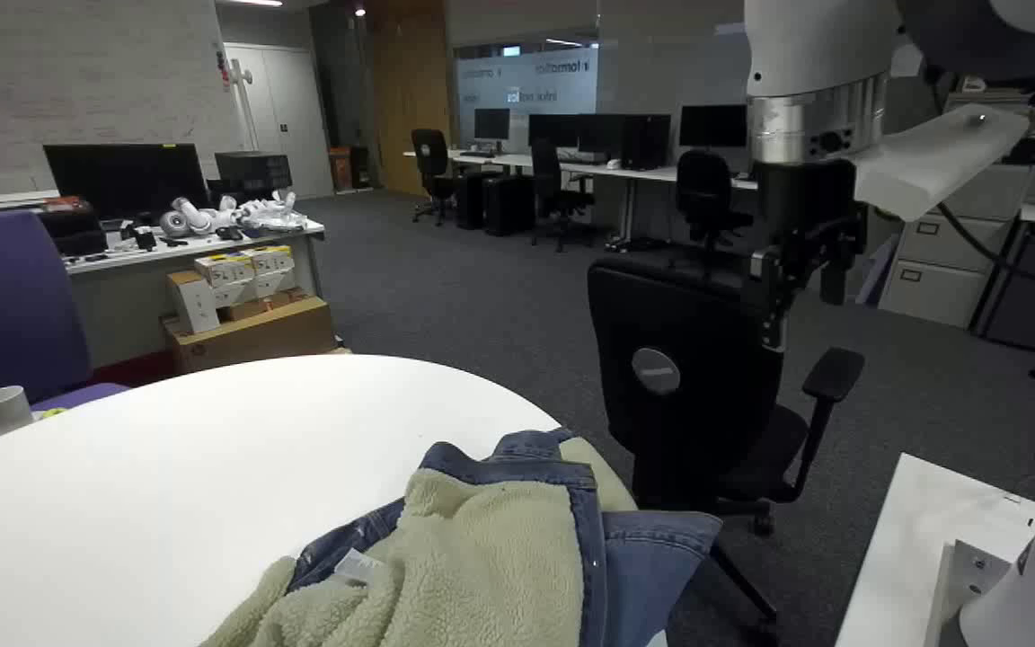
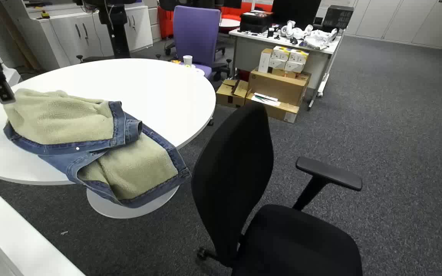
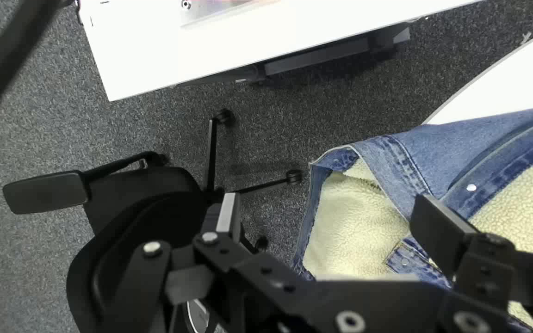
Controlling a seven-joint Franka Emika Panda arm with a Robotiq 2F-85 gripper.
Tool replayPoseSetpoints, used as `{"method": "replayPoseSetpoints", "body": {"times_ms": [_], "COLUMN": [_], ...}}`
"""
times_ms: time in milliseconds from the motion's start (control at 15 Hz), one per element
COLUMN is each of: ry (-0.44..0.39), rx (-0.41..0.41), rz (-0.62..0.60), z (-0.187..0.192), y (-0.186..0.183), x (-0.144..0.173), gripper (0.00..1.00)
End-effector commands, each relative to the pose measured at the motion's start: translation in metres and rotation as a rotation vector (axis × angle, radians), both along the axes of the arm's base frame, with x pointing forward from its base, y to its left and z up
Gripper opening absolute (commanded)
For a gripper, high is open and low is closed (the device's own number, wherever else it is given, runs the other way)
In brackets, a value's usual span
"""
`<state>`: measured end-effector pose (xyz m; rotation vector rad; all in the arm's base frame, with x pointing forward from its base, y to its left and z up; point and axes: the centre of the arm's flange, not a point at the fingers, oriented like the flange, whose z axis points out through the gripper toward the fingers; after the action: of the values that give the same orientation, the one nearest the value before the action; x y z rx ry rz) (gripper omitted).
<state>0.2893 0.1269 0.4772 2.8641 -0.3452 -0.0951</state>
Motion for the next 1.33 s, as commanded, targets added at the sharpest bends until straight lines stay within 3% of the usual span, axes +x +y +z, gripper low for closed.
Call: {"method": "replayPoseSetpoints", "body": {"times_ms": [0,533,733,933,1267], "ry": [0.001,0.002,-0.021,-0.064,-0.082], "rx": [0.000,0.000,0.005,0.017,0.078], "rz": [0.000,0.000,0.015,0.105,0.389], "z": [0.000,-0.001,0.002,0.007,0.005], "y": [0.000,0.000,-0.007,0.008,0.089], "x": [0.000,0.000,0.015,0.041,0.078], "gripper": [1.00,1.00,1.00,1.00,1.00]}}
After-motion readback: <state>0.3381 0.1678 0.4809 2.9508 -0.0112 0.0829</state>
